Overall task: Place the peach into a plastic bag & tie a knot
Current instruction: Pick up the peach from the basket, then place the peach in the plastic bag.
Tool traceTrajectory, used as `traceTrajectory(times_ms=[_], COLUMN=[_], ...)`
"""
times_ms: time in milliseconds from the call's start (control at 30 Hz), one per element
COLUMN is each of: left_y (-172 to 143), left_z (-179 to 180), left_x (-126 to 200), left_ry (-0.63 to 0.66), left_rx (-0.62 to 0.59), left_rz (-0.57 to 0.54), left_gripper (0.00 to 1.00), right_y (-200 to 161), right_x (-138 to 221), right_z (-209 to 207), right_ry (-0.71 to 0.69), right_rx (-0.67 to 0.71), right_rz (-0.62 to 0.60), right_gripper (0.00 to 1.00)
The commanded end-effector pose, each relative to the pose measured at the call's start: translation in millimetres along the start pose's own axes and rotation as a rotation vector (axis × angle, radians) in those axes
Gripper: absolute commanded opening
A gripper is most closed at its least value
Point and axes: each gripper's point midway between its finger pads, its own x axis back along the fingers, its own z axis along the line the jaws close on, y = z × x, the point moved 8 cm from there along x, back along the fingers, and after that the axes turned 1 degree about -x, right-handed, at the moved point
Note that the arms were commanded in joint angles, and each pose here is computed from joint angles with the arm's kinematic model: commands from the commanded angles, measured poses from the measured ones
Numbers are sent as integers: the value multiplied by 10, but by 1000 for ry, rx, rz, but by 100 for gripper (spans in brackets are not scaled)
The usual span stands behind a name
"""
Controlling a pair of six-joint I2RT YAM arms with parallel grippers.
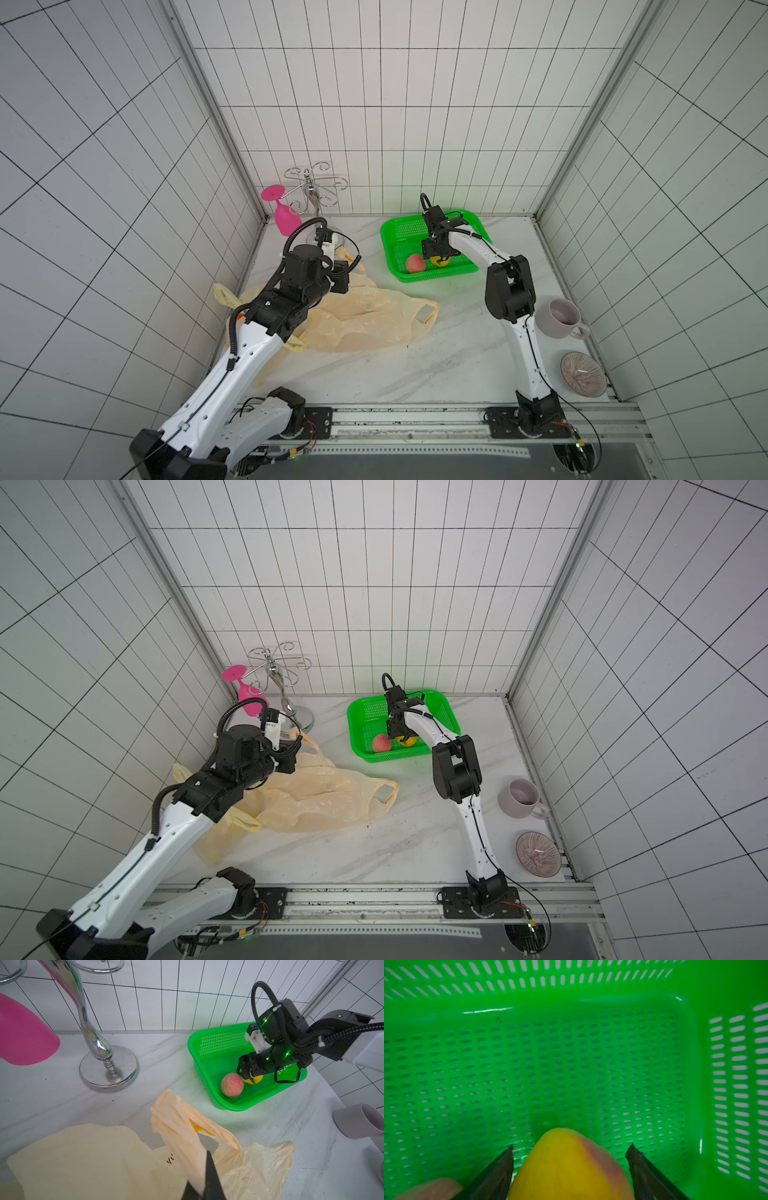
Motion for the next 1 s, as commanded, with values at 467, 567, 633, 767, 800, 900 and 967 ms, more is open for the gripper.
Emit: traceTrajectory(times_ms=[467,567,633,767,800,900,967], left_y=[436,482,519,596,604,616,598], left_z=[-323,-376,-425,-473,-478,-481,-477], left_x=[46,29,54,118,124,136,123], left_ry=[-230,-273,-318,-359,-361,-363,-359], left_rx=[-25,-11,-1,18,19,23,27], left_rz=[-45,-29,-36,-69,-71,-74,-68], left_gripper=[2,2,1,2,1,1,1], right_y=[-188,-557,-727,-888,-936,-1151,-1286], right_x=[2155,2309,2294,2208,2210,2229,2281], right_z=[208,363,443,584,631,834,991], right_ry=[712,846,875,862,869,896,942], right_rx=[-86,-56,-42,12,33,103,148], right_rz=[-301,-250,-203,-148,-131,-70,-24], right_gripper=[32,23,18,9,8,3,0])
